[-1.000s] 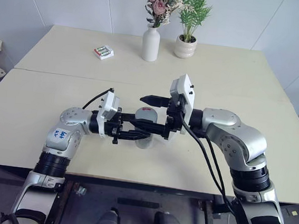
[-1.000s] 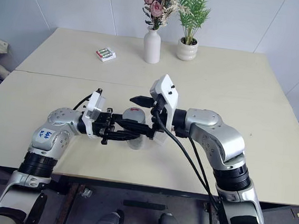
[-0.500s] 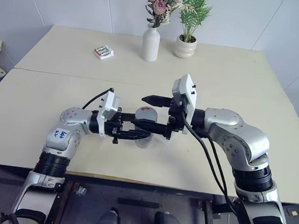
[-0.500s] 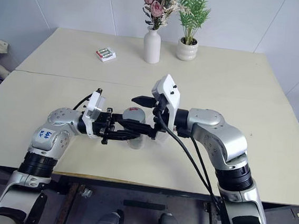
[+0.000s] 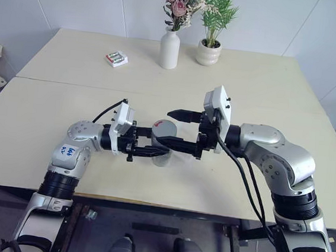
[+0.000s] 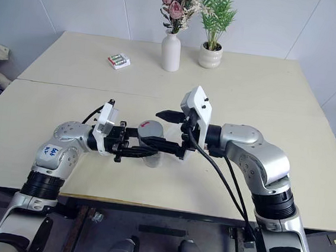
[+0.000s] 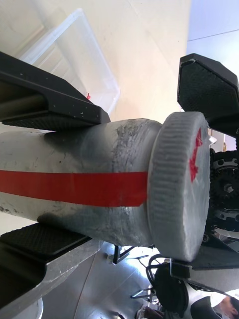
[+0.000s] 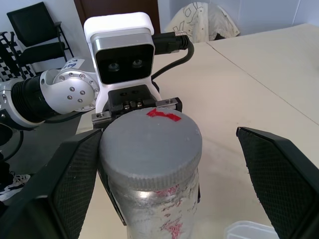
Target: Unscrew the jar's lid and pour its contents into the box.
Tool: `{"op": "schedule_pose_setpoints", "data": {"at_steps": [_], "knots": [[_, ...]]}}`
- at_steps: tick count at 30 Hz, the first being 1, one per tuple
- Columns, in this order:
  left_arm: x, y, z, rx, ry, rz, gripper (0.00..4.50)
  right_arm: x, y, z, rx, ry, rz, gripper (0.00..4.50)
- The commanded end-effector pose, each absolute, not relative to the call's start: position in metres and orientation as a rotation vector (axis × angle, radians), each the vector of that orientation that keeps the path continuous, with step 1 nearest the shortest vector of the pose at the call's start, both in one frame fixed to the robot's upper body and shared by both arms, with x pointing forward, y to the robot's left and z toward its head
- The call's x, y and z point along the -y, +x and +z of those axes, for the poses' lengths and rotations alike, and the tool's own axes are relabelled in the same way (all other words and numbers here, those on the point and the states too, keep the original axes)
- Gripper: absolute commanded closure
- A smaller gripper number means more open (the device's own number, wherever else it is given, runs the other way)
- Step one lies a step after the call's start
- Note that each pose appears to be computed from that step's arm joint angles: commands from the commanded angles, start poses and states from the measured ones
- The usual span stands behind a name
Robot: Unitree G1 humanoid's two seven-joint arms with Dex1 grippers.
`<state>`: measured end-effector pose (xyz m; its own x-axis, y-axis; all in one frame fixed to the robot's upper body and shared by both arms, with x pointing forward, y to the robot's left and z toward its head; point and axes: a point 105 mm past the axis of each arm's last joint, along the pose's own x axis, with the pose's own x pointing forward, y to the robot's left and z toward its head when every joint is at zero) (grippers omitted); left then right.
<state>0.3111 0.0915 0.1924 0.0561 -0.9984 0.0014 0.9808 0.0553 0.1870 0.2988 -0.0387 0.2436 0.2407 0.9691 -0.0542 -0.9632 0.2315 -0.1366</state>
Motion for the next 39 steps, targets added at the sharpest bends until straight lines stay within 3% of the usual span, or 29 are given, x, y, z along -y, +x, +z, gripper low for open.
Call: {"op": "schedule_pose_setpoints", "data": {"at_steps": [1,25,39], "knots": [[-0.087,0.304,0.203,0.201,0.172,-1.551,2.46,0.054,0.302,0.253,0.077,-0.160,1.274,0.03],[-0.087,0.303,0.203,0.198,0.173,-1.551,2.46,0.061,0.297,0.252,0.067,-0.120,1.310,0.03],[-0.088,0.303,0.203,0.194,0.171,-1.553,2.46,0.058,0.274,0.259,0.088,-0.065,1.452,0.03]]}}
